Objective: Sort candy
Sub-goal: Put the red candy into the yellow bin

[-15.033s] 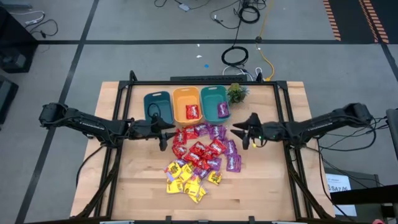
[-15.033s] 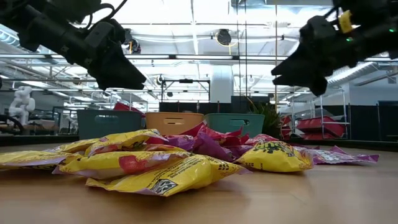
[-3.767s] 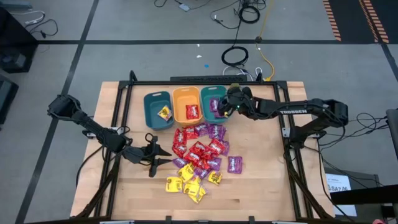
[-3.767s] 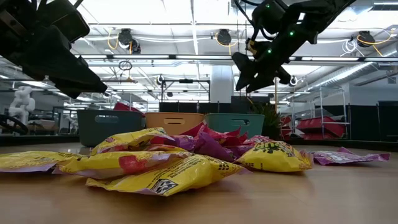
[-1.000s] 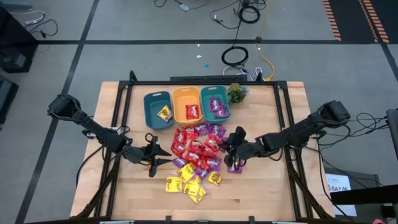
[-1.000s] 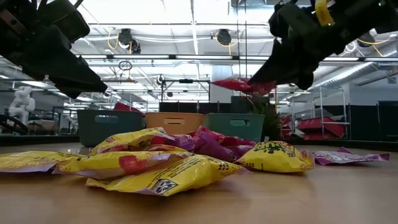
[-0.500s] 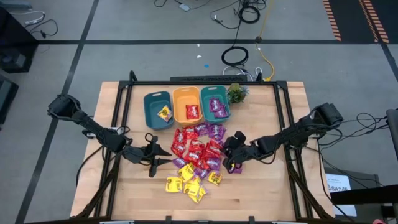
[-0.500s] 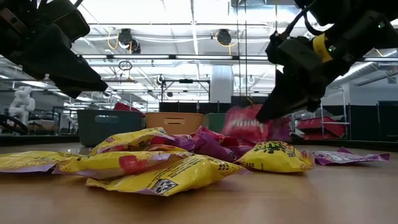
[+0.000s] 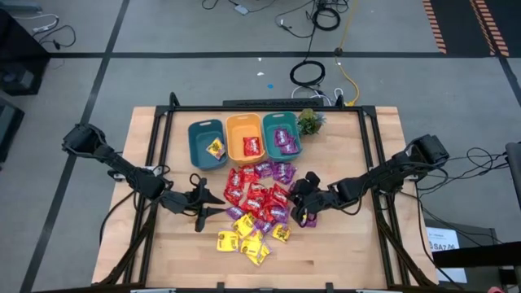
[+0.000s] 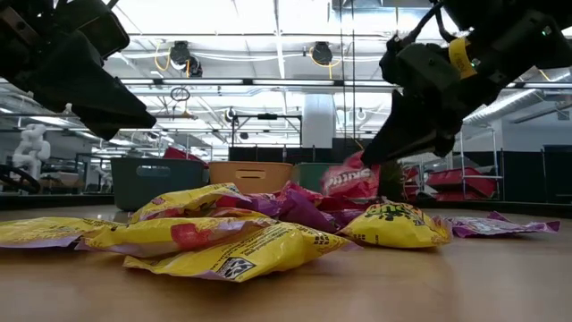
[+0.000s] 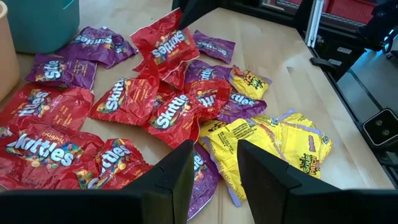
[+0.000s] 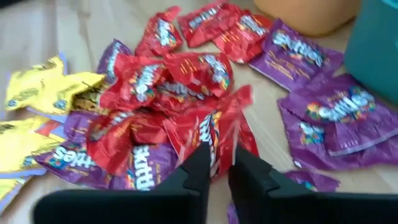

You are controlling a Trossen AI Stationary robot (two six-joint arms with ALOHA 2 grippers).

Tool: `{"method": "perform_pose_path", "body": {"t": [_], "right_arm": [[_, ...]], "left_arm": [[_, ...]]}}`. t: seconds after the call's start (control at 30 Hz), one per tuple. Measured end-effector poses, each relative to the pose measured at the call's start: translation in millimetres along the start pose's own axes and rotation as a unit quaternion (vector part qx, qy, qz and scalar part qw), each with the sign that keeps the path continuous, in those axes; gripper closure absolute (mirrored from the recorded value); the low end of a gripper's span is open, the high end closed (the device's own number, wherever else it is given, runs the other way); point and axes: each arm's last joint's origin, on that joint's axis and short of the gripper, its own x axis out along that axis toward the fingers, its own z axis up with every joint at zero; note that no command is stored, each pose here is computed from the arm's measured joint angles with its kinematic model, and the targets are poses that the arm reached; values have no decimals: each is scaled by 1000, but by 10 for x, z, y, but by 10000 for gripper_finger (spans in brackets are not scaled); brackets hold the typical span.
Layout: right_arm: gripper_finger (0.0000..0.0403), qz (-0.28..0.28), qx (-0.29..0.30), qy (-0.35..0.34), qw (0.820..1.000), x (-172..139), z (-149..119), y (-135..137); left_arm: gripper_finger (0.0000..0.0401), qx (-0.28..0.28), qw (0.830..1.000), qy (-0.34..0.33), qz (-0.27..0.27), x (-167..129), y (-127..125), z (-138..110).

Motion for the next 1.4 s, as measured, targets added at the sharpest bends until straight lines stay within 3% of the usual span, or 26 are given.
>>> {"method": "perform_pose_path", "body": {"t": [0.1,0.33,0.67,0.97,1.23,1.4], "right_arm": [[395,8,-14,-11,1000,0,23,17],[401,38,-27,-73,996,7,214,80],[403,43,-90,-150,984,45,1132,100],[403,-49,-64,-197,977,85,1861,-410],[403,-107,-14,-180,978,405,1883,-840],[389,-96,-22,-194,976,656,1838,-902]], "left_arm": [[269,0,1000,0,0,0,-1,0],[269,0,1000,0,0,0,-1,1],[269,0,1000,0,0,0,-1,0],[269,4,1000,0,0,0,-1,1],[269,4,1000,0,0,0,-1,0],[269,4,1000,-1,0,0,0,0]]}}
